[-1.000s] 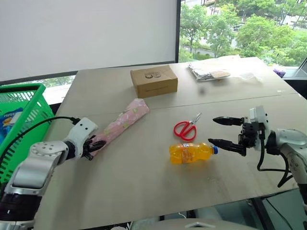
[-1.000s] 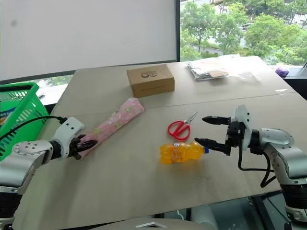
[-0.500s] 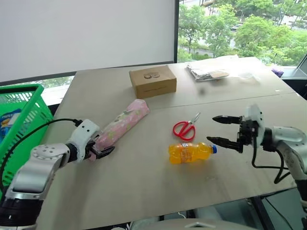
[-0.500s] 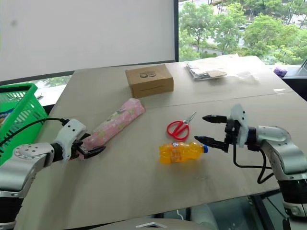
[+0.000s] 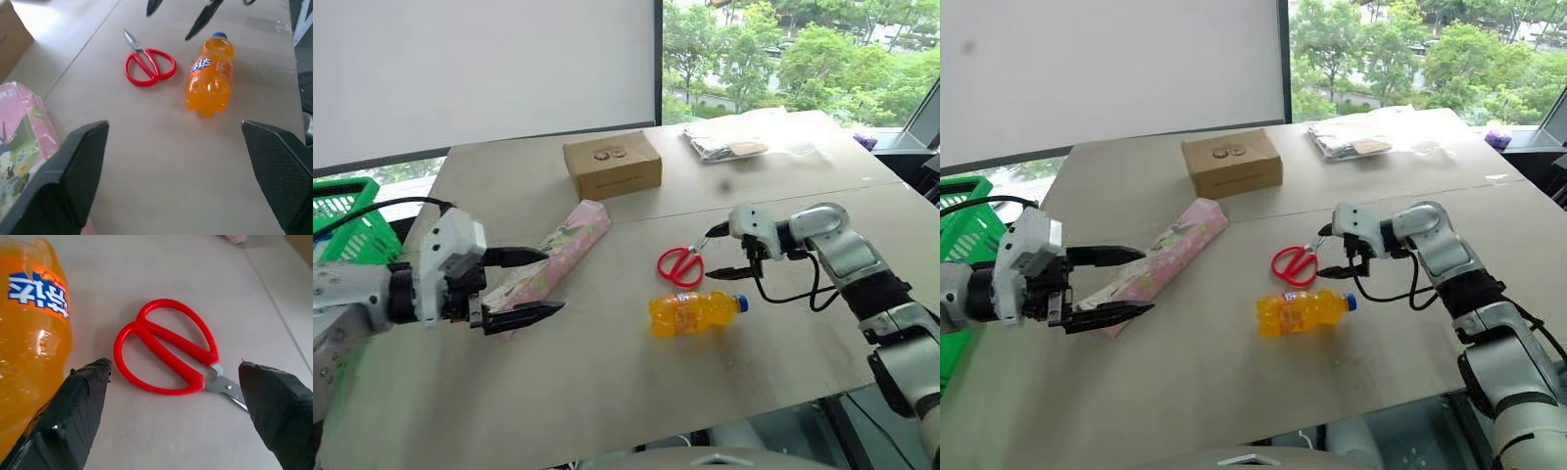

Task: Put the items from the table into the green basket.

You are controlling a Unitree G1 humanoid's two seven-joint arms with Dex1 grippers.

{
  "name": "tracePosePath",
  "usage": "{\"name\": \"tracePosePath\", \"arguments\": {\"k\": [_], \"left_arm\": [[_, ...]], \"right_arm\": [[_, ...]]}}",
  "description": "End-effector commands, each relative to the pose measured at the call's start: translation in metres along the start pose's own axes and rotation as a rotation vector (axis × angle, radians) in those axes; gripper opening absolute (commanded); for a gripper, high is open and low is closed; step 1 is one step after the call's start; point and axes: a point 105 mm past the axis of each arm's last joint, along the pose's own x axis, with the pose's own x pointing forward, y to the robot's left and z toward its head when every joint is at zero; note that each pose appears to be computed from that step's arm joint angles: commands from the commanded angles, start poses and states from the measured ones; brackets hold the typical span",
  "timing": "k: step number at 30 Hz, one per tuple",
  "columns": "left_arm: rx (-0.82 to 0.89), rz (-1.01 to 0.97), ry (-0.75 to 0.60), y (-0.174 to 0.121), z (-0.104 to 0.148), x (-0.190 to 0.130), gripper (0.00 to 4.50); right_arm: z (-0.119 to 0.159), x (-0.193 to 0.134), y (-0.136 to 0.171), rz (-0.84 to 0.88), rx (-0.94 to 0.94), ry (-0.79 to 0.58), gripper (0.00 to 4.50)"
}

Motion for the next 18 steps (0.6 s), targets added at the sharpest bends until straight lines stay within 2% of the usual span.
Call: {"name": "tracePosePath", "arguments": {"k": [1, 9, 12, 15, 18], "left_arm": [[0.032, -0.008, -0.004, -0.01, 0.009, -0.005, 4.48], [0.012, 0.031, 0.0, -0.022, 0.005, -0.003, 4.48], [0.005, 0.039, -0.005, -0.024, 0.005, -0.004, 4.48], [-0.004, 0.051, -0.01, -0.024, 0.006, -0.004, 4.48], [-0.009, 0.075, -0.008, -0.019, 0.004, -0.002, 4.48]], "right_arm": [[0.002, 0.005, -0.013, 0.006, -0.034, 0.033, 4.5], [-0.01, 0.007, -0.032, 0.005, 0.056, 0.152, 4.5], [-0.007, -0.006, -0.04, 0.007, 0.035, 0.18, 4.5], [-0.011, -0.021, -0.044, 0.022, 0.042, 0.276, 4.5], [-0.012, -0.02, -0.05, -0.007, 0.028, 0.322, 4.5]]}}
